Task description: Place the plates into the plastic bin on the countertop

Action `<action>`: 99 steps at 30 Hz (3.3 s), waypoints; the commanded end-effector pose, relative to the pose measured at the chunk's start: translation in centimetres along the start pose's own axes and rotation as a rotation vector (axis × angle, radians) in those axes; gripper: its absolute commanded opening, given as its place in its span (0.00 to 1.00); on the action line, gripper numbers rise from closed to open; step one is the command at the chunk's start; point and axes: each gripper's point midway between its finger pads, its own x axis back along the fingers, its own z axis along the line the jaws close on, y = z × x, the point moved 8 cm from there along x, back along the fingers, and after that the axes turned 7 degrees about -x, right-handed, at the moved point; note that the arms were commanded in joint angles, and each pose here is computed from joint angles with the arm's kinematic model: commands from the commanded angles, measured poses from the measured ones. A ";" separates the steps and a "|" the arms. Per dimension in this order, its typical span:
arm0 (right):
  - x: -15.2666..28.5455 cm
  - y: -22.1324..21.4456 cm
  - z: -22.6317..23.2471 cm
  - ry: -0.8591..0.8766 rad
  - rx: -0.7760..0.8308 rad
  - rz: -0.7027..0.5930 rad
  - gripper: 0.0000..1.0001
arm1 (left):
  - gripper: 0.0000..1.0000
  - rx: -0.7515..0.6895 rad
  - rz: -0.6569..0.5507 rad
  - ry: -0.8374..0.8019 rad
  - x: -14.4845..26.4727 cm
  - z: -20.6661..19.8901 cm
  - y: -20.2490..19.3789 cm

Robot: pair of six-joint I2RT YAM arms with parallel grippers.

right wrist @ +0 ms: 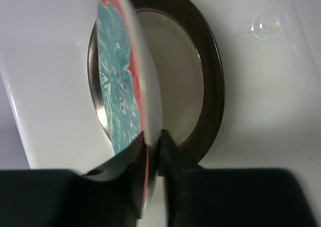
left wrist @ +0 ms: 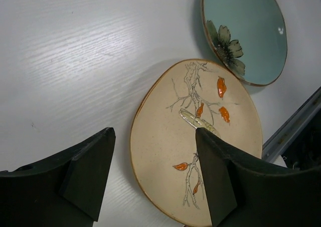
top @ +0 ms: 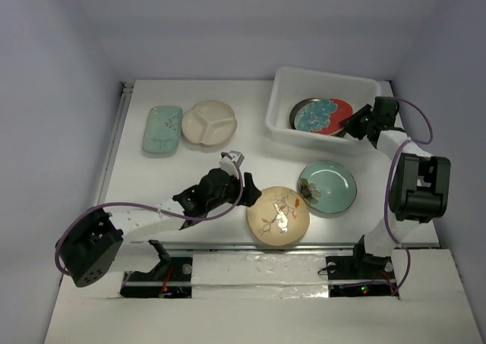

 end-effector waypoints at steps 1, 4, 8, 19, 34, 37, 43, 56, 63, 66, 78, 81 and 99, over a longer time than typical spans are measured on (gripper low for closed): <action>1.6 3.2 4.6 0.141 0.055 -0.111 0.28 | 0.63 0.033 0.036 0.003 0.1 0.4 -1.5; 1.5 3.2 3.8 0.068 0.076 -0.112 0.45 | 0.64 0.035 0.088 0.031 0.0 1.1 -3.0; 2.2 3.7 3.1 -0.016 0.105 -0.173 0.68 | 0.65 0.029 0.134 0.054 0.0 1.6 -3.9; 7.8 4.5 3.8 -0.054 0.151 -0.344 0.98 | 0.67 0.040 0.166 0.075 0.0 2.0 -4.9; 15.1 -4.1 2.6 0.389 0.150 -0.262 0.65 | 0.53 0.086 0.265 -0.089 -1.6 0.6 -6.5; 15.6 -5.3 1.4 0.404 0.177 -0.240 0.64 | 0.39 0.079 0.276 -0.081 -2.4 0.7 -6.7; 15.6 -7.0 -0.1 0.420 0.221 -0.172 0.63 | 0.10 0.086 0.323 -0.053 -3.9 1.6 -7.8; 17.0 -7.4 0.4 0.486 0.260 -0.173 0.63 | 0.00 0.129 0.188 0.086 -0.3 3.6 -4.9; 16.2 -8.2 0.1 0.515 0.248 -0.102 0.63 | 0.00 0.223 0.009 -0.031 2.9 2.5 -0.3; 16.5 -8.2 0.2 0.521 0.252 -0.114 0.63 | 0.00 0.254 -0.007 -0.080 3.4 2.0 0.4; 17.5 -8.1 0.4 0.535 0.264 -0.152 0.64 | 0.00 0.365 -0.222 -0.268 5.7 0.3 5.9; 17.4 -8.1 0.4 0.534 0.264 -0.147 0.64 | 0.00 0.370 -0.274 -0.325 6.2 -0.5 7.9; 22.2 -6.2 -0.5 0.409 0.206 -0.495 0.55 | 0.00 0.268 -0.485 -0.486 4.5 -3.5 22.4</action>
